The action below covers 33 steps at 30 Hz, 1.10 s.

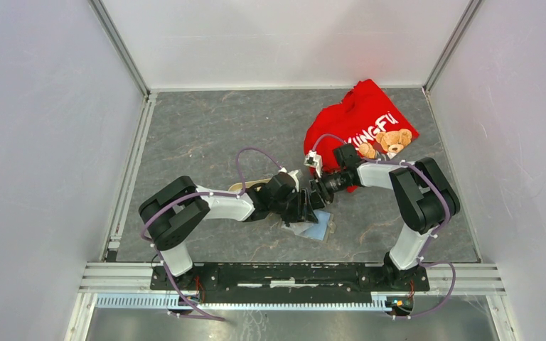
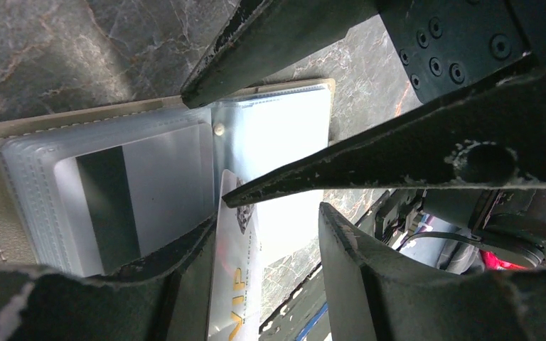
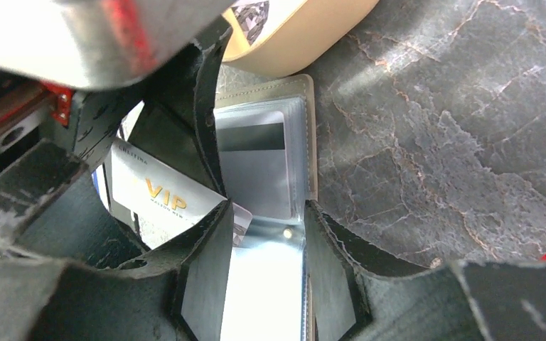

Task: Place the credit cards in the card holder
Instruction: Adjust the credit card.

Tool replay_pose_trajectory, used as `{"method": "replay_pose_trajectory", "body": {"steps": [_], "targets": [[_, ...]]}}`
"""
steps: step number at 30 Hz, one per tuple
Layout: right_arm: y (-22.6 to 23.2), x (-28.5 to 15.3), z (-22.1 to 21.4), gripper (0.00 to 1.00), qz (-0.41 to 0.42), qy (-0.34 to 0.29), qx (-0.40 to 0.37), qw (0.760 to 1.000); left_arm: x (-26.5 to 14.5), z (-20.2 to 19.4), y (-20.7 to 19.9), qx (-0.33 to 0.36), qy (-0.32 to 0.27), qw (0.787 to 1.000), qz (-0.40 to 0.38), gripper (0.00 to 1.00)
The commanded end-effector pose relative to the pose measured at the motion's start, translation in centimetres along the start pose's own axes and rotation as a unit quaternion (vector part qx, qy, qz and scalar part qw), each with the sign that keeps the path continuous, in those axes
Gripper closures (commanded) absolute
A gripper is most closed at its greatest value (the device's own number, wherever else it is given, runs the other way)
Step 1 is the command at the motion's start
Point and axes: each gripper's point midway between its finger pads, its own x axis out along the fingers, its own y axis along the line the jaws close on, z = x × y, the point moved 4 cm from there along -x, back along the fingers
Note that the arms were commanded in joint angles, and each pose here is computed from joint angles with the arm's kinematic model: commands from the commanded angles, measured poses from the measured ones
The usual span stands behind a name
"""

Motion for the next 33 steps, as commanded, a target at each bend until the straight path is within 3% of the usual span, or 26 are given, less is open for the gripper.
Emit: {"method": "replay_pose_trajectory", "body": {"steps": [1,9,21,23,29,33], "targets": [[0.9,-0.5,0.9,0.52,0.031,-0.014,-0.052,0.998,-0.4,-0.2,0.2,0.014,-0.008,1.0,0.002,0.45],[1.4,-2.3,2.9,0.44,0.023,-0.043,-0.091,0.995,-0.9,-0.3,0.6,0.011,-0.012,1.0,0.01,0.45],[1.6,-3.6,2.9,0.44,0.008,-0.042,-0.113,0.993,-2.2,0.8,0.3,0.003,-0.032,0.999,0.015,0.51],[1.7,-3.6,2.9,0.45,0.007,-0.042,-0.115,0.993,-2.3,0.8,0.2,0.001,-0.034,0.999,0.015,0.55],[2.1,-4.1,3.2,0.45,0.003,-0.045,-0.133,0.99,-2.8,1.3,0.1,-0.006,-0.047,0.999,0.011,0.85],[2.7,-4.6,3.6,0.45,-0.001,-0.047,-0.152,0.987,-3.4,1.6,0.0,-0.001,-0.059,0.998,0.009,0.92]]}}
